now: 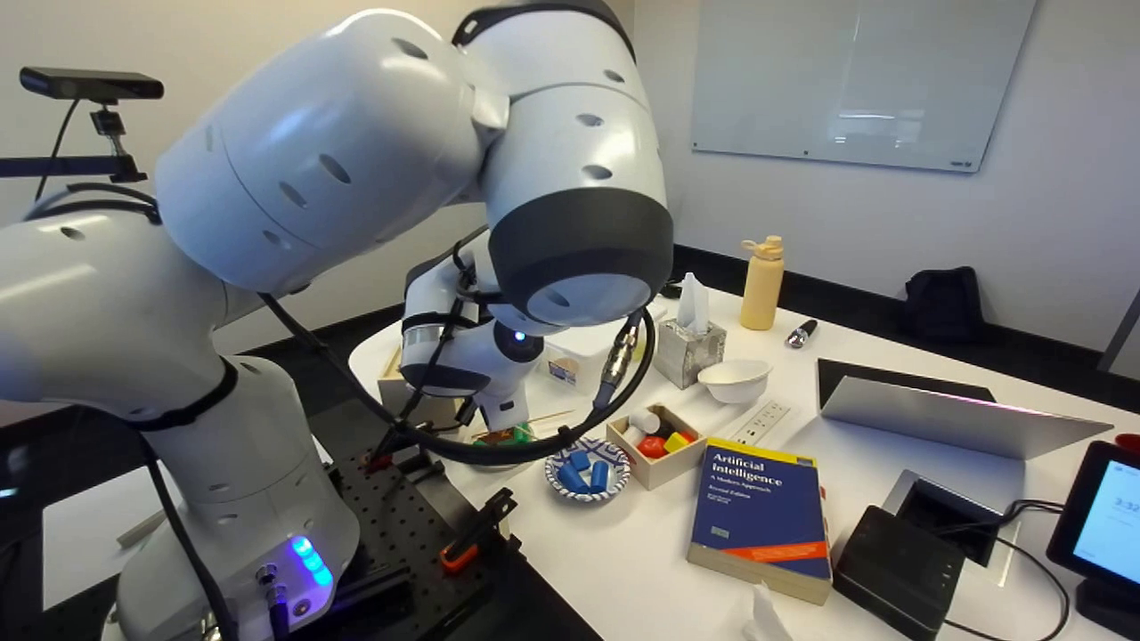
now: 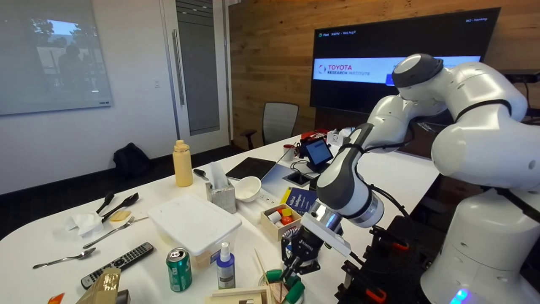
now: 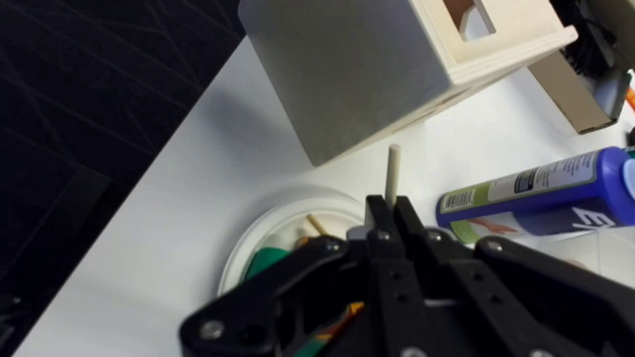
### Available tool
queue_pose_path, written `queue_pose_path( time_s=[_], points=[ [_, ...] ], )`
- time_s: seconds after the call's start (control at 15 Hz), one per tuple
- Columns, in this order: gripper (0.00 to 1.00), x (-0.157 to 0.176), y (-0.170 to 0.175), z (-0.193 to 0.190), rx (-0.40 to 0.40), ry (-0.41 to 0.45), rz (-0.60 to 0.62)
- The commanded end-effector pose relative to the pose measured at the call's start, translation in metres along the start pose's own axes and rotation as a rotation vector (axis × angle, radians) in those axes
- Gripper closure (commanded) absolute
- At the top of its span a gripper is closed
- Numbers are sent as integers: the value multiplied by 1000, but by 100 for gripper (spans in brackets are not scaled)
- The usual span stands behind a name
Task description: Use the chopstick to stir in the bowl
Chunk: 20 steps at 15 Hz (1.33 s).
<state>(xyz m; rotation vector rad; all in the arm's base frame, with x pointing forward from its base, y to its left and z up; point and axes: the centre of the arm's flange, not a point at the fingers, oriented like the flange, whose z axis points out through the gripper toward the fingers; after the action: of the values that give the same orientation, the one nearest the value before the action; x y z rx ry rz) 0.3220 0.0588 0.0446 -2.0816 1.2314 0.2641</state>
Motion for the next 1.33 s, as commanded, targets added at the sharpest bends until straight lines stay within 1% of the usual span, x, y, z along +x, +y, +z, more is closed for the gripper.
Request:
queue_pose_path(
  time_s=[0.0, 0.53, 0.73, 0.87, 1.07, 1.27],
  points=[
    [99, -61, 32, -18, -49, 94, 32],
    [99, -43, 27, -26, -111, 165, 48],
    [99, -38, 24, -29, -123, 194, 41],
    [99, -36, 16, -30, -119, 197, 4],
    [99, -39, -8, -25, -114, 173, -82],
    [99, -52, -35, -5, -156, 119, -171]
  ],
)
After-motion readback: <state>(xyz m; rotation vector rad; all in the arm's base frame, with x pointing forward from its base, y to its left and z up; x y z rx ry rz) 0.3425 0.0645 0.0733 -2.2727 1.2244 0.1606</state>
